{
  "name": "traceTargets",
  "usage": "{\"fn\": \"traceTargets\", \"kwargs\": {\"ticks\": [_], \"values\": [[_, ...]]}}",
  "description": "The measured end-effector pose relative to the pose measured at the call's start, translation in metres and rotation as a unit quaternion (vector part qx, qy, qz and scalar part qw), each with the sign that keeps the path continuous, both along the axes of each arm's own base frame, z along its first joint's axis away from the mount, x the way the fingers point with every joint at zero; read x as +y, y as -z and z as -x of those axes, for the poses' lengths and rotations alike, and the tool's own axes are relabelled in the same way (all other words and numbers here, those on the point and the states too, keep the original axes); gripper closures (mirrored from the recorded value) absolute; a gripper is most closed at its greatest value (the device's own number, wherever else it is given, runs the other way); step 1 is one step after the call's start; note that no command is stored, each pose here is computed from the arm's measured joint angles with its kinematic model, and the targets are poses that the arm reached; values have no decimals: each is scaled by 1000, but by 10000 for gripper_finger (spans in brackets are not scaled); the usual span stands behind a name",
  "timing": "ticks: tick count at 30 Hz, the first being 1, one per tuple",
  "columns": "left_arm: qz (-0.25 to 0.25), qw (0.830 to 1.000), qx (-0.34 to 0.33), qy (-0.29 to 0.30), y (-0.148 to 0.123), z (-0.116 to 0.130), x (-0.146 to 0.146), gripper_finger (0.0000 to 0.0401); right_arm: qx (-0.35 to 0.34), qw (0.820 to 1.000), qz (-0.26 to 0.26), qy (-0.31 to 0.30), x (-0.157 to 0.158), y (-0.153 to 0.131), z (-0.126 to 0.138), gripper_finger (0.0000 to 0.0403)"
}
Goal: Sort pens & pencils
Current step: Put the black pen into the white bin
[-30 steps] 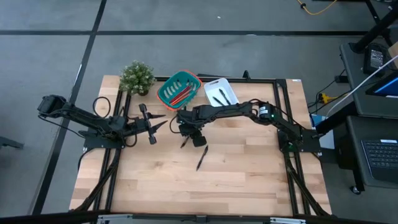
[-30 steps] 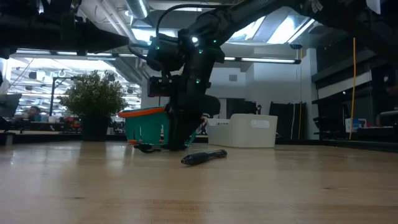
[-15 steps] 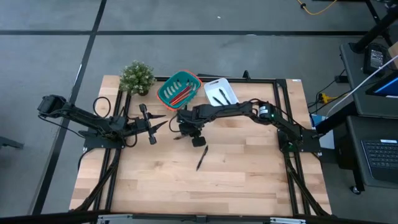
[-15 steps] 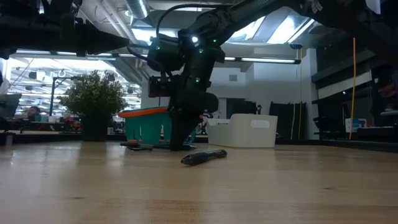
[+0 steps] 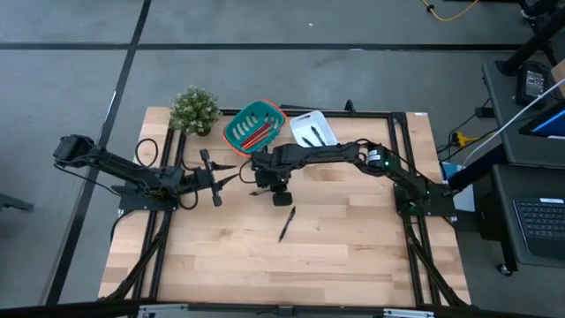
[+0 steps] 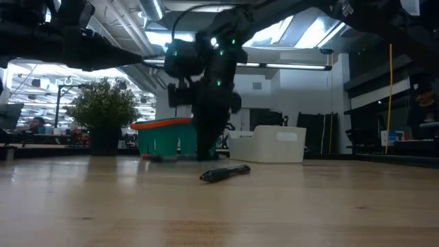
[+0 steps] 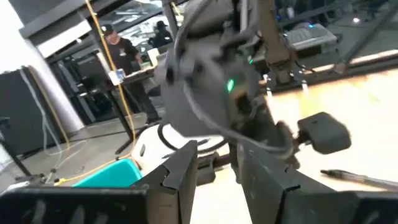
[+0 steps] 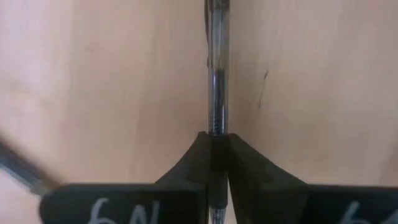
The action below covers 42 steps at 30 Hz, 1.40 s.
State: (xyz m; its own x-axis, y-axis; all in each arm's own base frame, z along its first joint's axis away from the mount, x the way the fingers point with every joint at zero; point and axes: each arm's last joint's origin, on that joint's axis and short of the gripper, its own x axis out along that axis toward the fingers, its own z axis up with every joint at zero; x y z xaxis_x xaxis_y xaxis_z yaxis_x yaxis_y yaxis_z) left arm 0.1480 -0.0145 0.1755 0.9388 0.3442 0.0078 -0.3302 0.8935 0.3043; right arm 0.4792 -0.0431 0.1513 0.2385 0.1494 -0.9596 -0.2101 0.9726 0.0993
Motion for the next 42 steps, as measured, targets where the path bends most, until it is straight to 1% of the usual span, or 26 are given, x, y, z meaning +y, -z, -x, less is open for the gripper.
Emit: {"fn": "traceTargets", "kwargs": {"ticks": [4, 6, 8, 11, 14, 18, 25, 26, 30, 36, 39, 42], "values": [[10, 1000, 1, 0, 1, 0, 0, 291, -23, 1000, 11, 16, 0, -33, 5, 371], [10, 1000, 3, 1, 1, 0, 0, 291, -26, 999, 24, 24, 2, -43, 8, 371], [9, 1000, 9, 2, 2, 0, 0, 291, -30, 999, 34, 25, 4, -48, 9, 371], [10, 1000, 11, 16, 3, 0, -1, 291, -54, 997, 47, 26, 7, -67, 13, 371], [17, 999, 14, 26, 4, -1, -2, 291, -68, 995, 51, 46, 8, -84, 18, 371], [17, 999, 14, 30, 4, 0, -3, 291, -68, 993, 63, 67, 8, -96, 24, 371], [20, 999, 13, 31, 4, 0, -3, 291, -63, 993, 61, 75, 11, -110, 33, 371], [20, 999, 13, 32, 4, 0, -4, 291, -64, 992, 69, 80, 10, -111, 34, 371], [20, 999, 13, 33, 4, 0, -4, 291, -39, 992, 81, 84, 8, -109, 38, 371], [20, 999, 13, 33, 4, 0, -4, 291, -36, 992, 82, 85, 8, -110, 39, 371], [20, 999, 14, 34, 4, 0, -4, 291, -40, 991, 83, 94, 2, -116, 43, 371], [19, 999, 17, 35, 5, 0, -4, 291, -31, 989, 80, 118, -5, -121, 49, 371]]}}
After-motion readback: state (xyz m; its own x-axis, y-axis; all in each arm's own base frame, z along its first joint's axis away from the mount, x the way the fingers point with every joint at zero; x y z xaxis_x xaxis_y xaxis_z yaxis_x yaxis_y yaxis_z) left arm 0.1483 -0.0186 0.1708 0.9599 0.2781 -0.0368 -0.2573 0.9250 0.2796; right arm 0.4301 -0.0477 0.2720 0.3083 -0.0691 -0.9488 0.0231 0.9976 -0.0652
